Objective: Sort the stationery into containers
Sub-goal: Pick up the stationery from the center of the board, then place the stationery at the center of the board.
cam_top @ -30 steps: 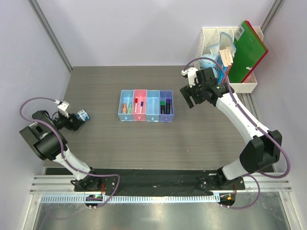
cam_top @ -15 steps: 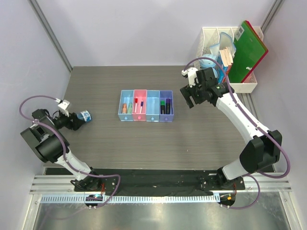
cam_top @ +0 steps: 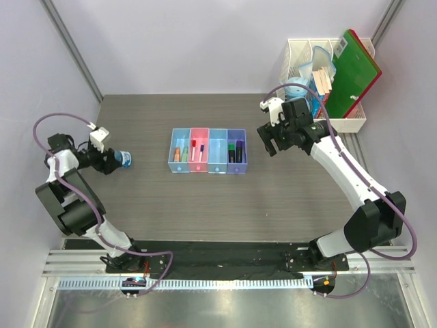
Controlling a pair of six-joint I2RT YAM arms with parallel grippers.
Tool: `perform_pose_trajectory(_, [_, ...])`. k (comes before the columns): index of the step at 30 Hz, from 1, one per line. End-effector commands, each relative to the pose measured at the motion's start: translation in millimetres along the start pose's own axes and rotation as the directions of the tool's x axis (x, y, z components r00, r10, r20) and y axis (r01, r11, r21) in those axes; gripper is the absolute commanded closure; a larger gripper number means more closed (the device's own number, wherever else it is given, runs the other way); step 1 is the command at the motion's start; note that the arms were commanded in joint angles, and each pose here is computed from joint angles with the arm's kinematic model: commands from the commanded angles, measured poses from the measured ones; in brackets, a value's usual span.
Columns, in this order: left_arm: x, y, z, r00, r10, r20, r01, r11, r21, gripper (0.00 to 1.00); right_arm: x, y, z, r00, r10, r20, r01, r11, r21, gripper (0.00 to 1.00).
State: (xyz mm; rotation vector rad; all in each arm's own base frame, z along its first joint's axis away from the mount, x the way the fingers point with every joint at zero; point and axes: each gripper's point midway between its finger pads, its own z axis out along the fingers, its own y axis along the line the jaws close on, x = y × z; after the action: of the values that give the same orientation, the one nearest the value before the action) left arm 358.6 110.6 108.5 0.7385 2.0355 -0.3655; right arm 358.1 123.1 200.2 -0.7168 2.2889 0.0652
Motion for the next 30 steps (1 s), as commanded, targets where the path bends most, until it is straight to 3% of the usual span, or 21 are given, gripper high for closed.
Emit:
perform_pose_trajectory(1, [-12.0,-7.6,0.6,0.995,0.074,-0.072,-0.073,0.997,0.018,0.71,-17.2,-0.9,-18.0,0.995,0.013,0.094,-0.013,1.0,0.002,0.17])
perform_pose_trajectory(16, [-7.4,-39.9,49.6,0.931,0.204,-0.304,-0.181,0.978,0.102,0.73,-17.4,1.8,-26.5,0.993,0.013,0.117,-0.013,1.0,-0.006,0.16])
perform_pose_trajectory(22, [-1.6,-51.6,69.3,0.903,0.24,-0.356,-0.208,0.97,0.125,0.6,-15.8,2.8,-27.0,0.993,0.015,0.12,-0.014,1.0,-0.009,0.16])
perform_pose_trajectory(23, [-2.3,-52.6,71.0,0.903,0.236,-0.359,-0.206,0.971,0.121,0.54,-16.3,3.0,-27.8,0.992,0.015,0.122,-0.014,1.0,-0.01,0.16])
perform_pose_trajectory(30, [-17.1,-49.6,75.4,0.923,0.202,-0.326,-0.185,0.979,0.084,0.47,-17.1,2.3,-28.0,0.992,0.017,0.123,-0.016,1.0,-0.009,0.16])
